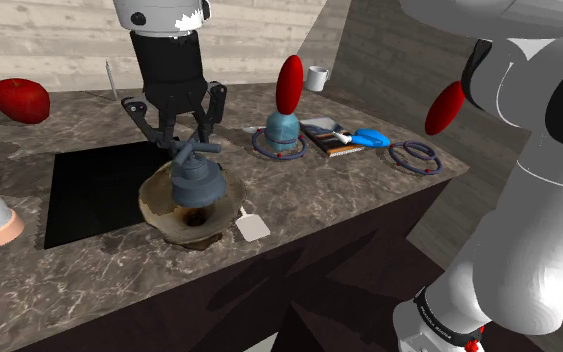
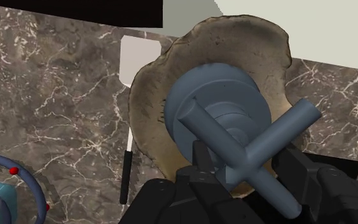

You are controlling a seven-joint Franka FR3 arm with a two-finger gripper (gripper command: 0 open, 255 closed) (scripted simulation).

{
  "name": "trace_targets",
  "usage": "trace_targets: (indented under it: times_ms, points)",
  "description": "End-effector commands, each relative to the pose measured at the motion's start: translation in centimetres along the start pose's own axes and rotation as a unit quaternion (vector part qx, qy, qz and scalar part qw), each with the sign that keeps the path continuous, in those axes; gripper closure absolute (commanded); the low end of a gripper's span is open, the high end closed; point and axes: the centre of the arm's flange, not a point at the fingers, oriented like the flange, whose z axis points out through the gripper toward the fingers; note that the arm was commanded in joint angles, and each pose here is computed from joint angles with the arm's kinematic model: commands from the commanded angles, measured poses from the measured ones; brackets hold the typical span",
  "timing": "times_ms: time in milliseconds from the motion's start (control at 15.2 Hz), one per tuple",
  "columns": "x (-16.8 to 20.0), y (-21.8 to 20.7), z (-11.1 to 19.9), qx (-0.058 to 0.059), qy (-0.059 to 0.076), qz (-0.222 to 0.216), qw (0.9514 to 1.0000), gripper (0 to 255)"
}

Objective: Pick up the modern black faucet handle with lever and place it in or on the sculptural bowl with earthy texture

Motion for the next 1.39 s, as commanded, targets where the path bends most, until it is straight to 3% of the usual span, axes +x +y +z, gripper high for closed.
trace_targets:
  times_ms: [0,462,528,858,1122,1320]
  points:
    - [0.1,0.0,0.8,0.000,0.000,0.000,1.0000,255]
    - [0.1,0.0,0.8,0.000,0.000,0.000,1.0000,255]
    - [0.0,0.0,0.8,0.000,0.000,0.000,1.0000,0]
    - [0.1,0.0,0.8,0.000,0.000,0.000,1.0000,0]
    - [0.0,0.0,-4.2,0.000,0.000,0.000,1.0000,0]
    - [0.0,0.0,-4.2,0.000,0.000,0.000,1.0000,0]
